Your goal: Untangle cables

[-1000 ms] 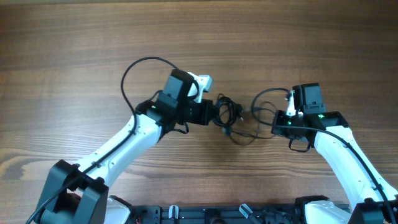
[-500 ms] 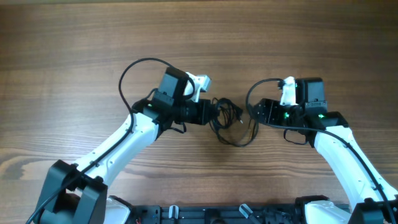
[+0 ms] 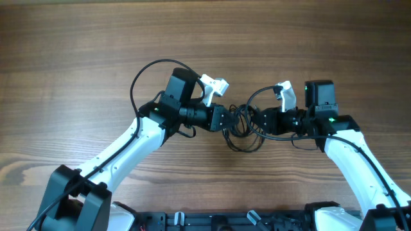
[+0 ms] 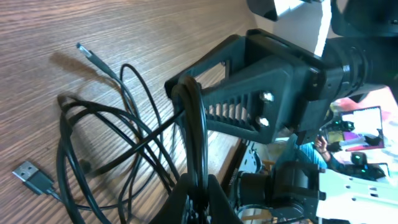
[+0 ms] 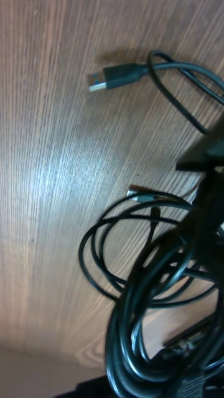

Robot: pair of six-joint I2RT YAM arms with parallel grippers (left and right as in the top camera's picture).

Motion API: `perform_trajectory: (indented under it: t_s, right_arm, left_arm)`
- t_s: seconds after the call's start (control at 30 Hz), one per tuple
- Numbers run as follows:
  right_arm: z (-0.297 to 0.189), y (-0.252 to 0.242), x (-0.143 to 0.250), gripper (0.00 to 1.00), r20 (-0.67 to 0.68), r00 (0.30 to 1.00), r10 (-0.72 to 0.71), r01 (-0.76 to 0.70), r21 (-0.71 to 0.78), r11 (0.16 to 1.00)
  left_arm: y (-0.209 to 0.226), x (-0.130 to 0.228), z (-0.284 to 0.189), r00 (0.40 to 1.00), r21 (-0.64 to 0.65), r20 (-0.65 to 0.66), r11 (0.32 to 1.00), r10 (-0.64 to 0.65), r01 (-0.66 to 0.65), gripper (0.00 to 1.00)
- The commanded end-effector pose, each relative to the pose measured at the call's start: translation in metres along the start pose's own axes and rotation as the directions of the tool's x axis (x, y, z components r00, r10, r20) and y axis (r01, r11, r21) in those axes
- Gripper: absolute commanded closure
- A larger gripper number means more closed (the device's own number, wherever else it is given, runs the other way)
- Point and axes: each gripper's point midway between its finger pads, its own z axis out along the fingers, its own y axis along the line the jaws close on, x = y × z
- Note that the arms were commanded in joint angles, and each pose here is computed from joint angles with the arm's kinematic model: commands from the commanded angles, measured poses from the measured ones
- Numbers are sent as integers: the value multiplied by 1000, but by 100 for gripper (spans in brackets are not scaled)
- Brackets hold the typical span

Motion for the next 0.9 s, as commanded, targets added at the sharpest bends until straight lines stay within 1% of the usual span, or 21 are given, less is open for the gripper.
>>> perform_trajectory:
  t_s: [0.0, 0.07, 0.1, 0.13, 0.17, 0.2, 0.27, 0.3, 0.33, 0.4, 0.47, 0.57, 0.67, 0.73, 0.77, 0.8, 0.83, 0.87]
  right_arm:
    - [2, -3, -1, 96, -7, 1000, -7, 7, 12, 1000]
    - [2, -15, 0, 96, -9, 1000, 0, 1, 81, 997]
    - [1, -23, 2, 94, -13, 1000, 5, -3, 123, 992]
    - [-1, -36, 5, 86, -19, 999, 25, -21, 201, 979]
    - [-4, -47, 7, 84, -18, 998, 62, -55, 265, 963]
    - [-9, -63, 11, 81, -4, 992, 123, -113, 358, 927]
    - [-26, -95, 22, 80, 50, 971, 233, -222, 548, 806]
    - [-36, -107, 27, 79, 91, 954, 285, -278, 618, 735]
    - [-41, -113, 31, 78, 116, 942, 314, -311, 652, 692]
    - [-43, -115, 33, 78, 122, 938, 325, -320, 663, 677]
    - [-42, -114, 33, 69, 135, 931, 340, -342, 652, 677]
    - [-33, -104, 26, 64, 125, 935, 332, -339, 590, 733]
    - [-24, -91, 20, 60, 91, 952, 292, -295, 519, 802]
    - [-23, -89, 20, 56, 87, 951, 295, -297, 508, 809]
    - [-23, -89, 21, 51, 84, 951, 298, -298, 509, 808]
    - [-22, -88, 21, 49, 81, 951, 300, -299, 505, 810]
    - [-20, -85, 21, 48, 73, 951, 299, -296, 486, 822]
    - [-15, -75, 20, 47, 37, 965, 261, -251, 432, 866]
  left_arm:
    - [-15, -3, -5, 999, 48, 4, 998, 42, -42, 96]
    - [-7, -4, -5, 999, 4, 14, 999, 32, -32, 96]
    - [-2, -4, -5, 1000, -21, 17, 1000, 24, -23, 96]
    - [5, -3, -5, 1000, -58, 20, 998, 10, -9, 96]
    - [8, -2, -5, 1000, -75, 20, 997, 3, -2, 96]
    - [11, -2, -5, 1000, -90, 21, 996, -2, 4, 96]
    - [13, -2, -6, 1000, -102, 24, 995, -5, 7, 96]
    - [13, -2, -6, 1000, -103, 24, 995, -5, 8, 96]
    - [14, -3, -7, 1000, -104, 27, 995, -7, 10, 96]
    - [17, -5, -10, 999, -109, 35, 994, -15, 19, 96]
    - [20, -6, -12, 999, -114, 40, 993, -24, 29, 96]
    - [21, -3, -12, 999, -118, 31, 992, -37, 40, 96]
    - [22, 0, -12, 999, -122, 22, 991, -47, 49, 96]
    - [22, -1, -12, 999, -122, 24, 991, -45, 48, 96]
    - [22, -1, -12, 999, -121, 24, 992, -44, 46, 96]
    - [22, -1, -12, 999, -121, 24, 992, -44, 46, 96]
    - [22, -1, -12, 999, -121, 24, 992, -44, 46, 96]
    - [22, -1, -12, 999, -121, 24, 992, -44, 47, 96]
